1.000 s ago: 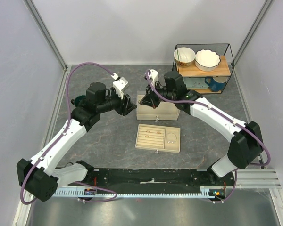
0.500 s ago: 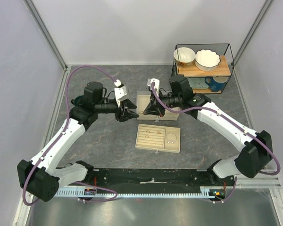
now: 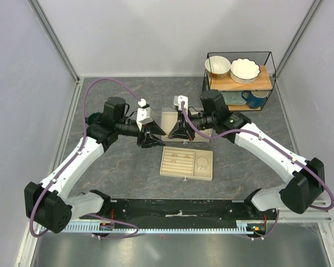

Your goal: Organize the mixed jewelry

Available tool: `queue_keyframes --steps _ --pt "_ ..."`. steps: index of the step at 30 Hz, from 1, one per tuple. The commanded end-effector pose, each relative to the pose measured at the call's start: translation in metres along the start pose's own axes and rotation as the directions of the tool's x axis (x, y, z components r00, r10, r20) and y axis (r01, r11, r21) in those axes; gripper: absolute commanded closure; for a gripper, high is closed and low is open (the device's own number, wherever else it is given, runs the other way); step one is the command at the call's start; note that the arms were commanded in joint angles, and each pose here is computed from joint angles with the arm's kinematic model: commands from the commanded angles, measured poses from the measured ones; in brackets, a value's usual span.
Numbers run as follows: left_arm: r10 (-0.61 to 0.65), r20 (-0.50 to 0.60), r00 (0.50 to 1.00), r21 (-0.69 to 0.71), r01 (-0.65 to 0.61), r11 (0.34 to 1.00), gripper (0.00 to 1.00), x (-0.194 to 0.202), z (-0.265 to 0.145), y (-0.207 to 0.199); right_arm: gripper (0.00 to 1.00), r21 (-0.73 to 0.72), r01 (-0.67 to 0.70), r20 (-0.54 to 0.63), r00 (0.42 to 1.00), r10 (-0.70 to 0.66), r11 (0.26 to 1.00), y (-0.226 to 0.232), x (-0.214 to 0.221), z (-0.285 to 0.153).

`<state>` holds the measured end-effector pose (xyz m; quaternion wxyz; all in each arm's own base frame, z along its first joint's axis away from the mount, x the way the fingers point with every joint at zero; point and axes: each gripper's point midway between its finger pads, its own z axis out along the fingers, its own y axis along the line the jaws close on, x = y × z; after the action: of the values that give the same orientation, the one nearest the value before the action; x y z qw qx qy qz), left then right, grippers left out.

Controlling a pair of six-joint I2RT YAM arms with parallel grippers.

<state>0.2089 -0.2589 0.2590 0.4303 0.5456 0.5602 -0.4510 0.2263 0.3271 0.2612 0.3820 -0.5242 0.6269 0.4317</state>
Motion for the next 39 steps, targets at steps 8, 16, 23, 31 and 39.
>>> queue_keyframes --steps 8,16,23,31,39 --pt "0.027 0.024 0.999 -0.033 -0.027 0.999 0.5 -0.0087 0.0017 0.0095 1.0 -0.049 0.061 0.036 0.998 -0.059 0.997 0.0105 -0.0128 0.0056" --pt "-0.006 0.023 1.0 -0.022 0.007 1.0 0.64 -0.0075 0.0046 0.0104 1.0 -0.048 0.067 0.04 0.997 -0.065 0.997 0.011 -0.0143 0.0074" --pt "-0.029 0.023 0.999 -0.016 0.029 0.999 0.75 -0.0077 0.0059 0.0105 1.0 -0.037 0.07 0.039 0.997 -0.068 0.997 0.0089 -0.0133 0.0089" --pt "-0.028 0.023 0.999 -0.027 0.028 0.999 0.83 -0.0079 0.0045 0.0098 1.0 -0.027 0.072 0.027 0.997 -0.071 0.997 0.0085 -0.0069 0.0086" --pt "-0.024 0.026 0.999 -0.029 0.025 0.999 0.92 -0.0092 0.004 0.0093 1.0 -0.022 0.083 0.028 0.996 -0.082 0.996 0.0106 -0.0056 0.0057"
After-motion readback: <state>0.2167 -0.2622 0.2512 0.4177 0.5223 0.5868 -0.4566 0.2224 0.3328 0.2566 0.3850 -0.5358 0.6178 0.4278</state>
